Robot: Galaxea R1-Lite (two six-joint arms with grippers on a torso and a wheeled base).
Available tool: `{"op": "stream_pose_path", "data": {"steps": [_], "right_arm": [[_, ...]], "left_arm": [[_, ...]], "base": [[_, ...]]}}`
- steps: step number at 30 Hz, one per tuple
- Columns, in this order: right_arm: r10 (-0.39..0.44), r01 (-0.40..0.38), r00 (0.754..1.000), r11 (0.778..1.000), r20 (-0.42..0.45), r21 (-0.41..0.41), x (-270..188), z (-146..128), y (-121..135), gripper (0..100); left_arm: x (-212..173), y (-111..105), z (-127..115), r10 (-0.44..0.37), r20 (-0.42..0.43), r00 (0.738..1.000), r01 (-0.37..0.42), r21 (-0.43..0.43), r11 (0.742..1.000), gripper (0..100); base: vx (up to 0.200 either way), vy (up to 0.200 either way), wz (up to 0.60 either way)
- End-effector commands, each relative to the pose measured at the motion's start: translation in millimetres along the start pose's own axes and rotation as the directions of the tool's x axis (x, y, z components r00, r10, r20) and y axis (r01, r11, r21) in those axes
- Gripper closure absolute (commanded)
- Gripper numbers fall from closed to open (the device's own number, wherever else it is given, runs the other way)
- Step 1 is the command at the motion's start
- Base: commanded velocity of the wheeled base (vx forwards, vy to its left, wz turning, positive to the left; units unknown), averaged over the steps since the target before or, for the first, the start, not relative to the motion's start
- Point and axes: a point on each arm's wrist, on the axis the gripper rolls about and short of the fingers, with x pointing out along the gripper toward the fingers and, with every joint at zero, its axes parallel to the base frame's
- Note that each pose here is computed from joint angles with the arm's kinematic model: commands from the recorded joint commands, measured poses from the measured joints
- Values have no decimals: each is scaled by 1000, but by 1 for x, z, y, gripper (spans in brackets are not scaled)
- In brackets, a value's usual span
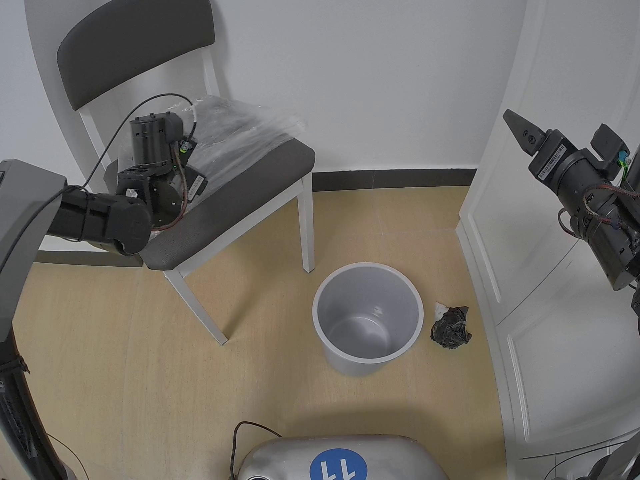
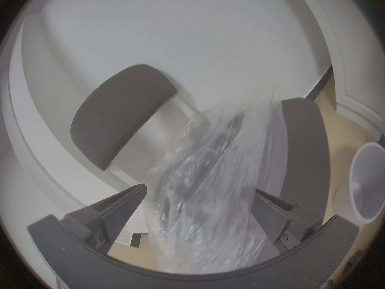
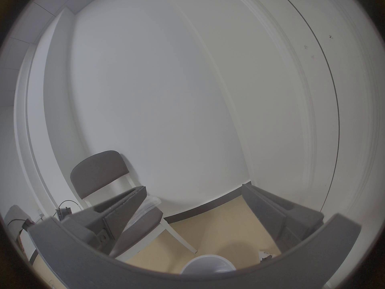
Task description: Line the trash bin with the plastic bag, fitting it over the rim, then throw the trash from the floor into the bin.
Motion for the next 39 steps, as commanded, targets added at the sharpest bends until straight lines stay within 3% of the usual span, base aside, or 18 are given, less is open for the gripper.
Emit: {"op": "stream_pose_path", "data": {"steps": [1,8,16,20,30,39], "right_arm": [[-4,4,1000,1000,5,0,-1,2,-2,0],[-16,16,1000,1000,16,-2,1,5,-6,0],[-13,13,1000,1000,26,-1,0,8,-8,0],[-9,9,1000,1000,24,-1,0,8,-8,0],[-14,14,1000,1000,27,-3,1,9,-10,0],[-6,6,1000,1000,24,-6,2,9,-11,0]], "left_arm": [[-25,22,-4,2,-8,1000,-2,-8,1000,0],[-24,48,-36,44,-96,994,-44,-1,999,0],[-37,82,-39,99,-106,990,-101,-18,995,0],[-44,75,-38,71,-100,992,-72,-9,997,0],[-37,33,-42,-17,-106,994,20,30,999,0],[-29,27,-46,-16,-122,992,21,39,999,0]], "base": [[0,0,0],[0,0,0],[0,0,0],[0,0,0],[0,0,0],[0,0,0]]}}
